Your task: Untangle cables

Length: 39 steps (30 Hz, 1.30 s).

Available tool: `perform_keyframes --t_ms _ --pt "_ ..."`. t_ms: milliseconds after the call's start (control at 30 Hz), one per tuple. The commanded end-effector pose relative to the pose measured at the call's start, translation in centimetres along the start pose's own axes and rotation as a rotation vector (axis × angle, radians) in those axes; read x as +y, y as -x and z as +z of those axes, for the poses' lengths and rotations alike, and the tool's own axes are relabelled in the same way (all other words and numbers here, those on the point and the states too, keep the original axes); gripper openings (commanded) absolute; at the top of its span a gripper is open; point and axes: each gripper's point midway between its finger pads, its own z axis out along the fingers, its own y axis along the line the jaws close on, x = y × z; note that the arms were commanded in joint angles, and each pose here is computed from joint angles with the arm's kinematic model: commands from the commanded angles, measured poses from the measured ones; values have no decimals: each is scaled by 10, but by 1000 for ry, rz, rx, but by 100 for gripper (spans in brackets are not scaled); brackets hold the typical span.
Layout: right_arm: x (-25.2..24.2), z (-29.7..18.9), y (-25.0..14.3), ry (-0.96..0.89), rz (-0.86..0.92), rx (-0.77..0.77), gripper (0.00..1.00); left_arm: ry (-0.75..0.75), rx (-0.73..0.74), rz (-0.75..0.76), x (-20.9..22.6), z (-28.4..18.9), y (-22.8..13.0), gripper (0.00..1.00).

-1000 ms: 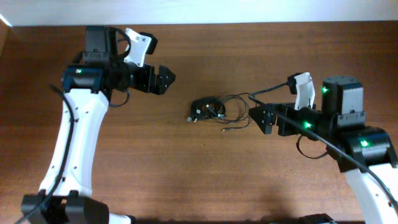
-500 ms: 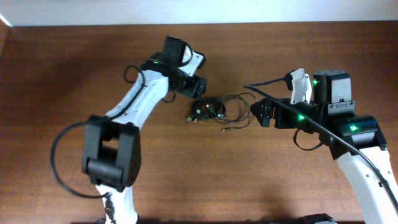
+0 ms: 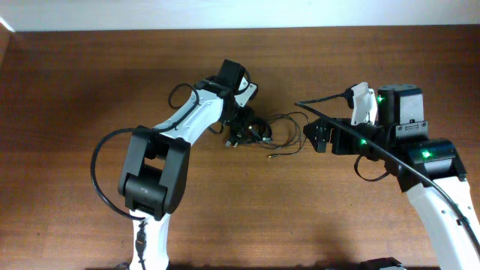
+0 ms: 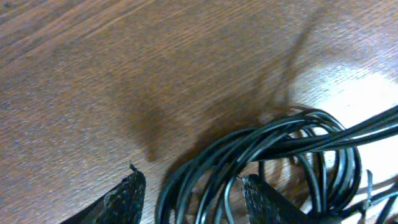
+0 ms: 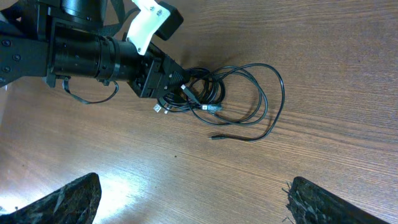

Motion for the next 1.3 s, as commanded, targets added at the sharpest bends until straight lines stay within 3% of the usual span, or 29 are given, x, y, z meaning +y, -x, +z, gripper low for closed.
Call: perform_keyframes --t_ms 0,100,200,400,500,667,833,933,1267 --pt "-2 -1 6 -14 5 -10 97 3 15 13 -6 4 -1 52" --pt "-6 4 2 -20 16 14 97 -3 51 16 -10 15 -10 41" --pt "-9 11 -2 -27 30 45 97 -3 61 14 -9 20 -12 16" --pt "-15 22 -4 -34 45 78 97 -1 30 14 -8 21 -5 0" --pt "-14 24 -1 -25 52 70 97 7 -12 -120 -1 11 9 0" --pt "-9 24 20 -3 323 -13 88 9 -212 -424 25 -96 80 0" --pt "-3 24 43 42 439 -98 79 -60 -370 -463 6 -178 106 0" --pt "8 23 58 91 472 -150 78 -96 -416 -521 0 -206 108 0" --pt "40 60 82 213 543 -175 72 -185 -389 -490 -40 -207 108 0"
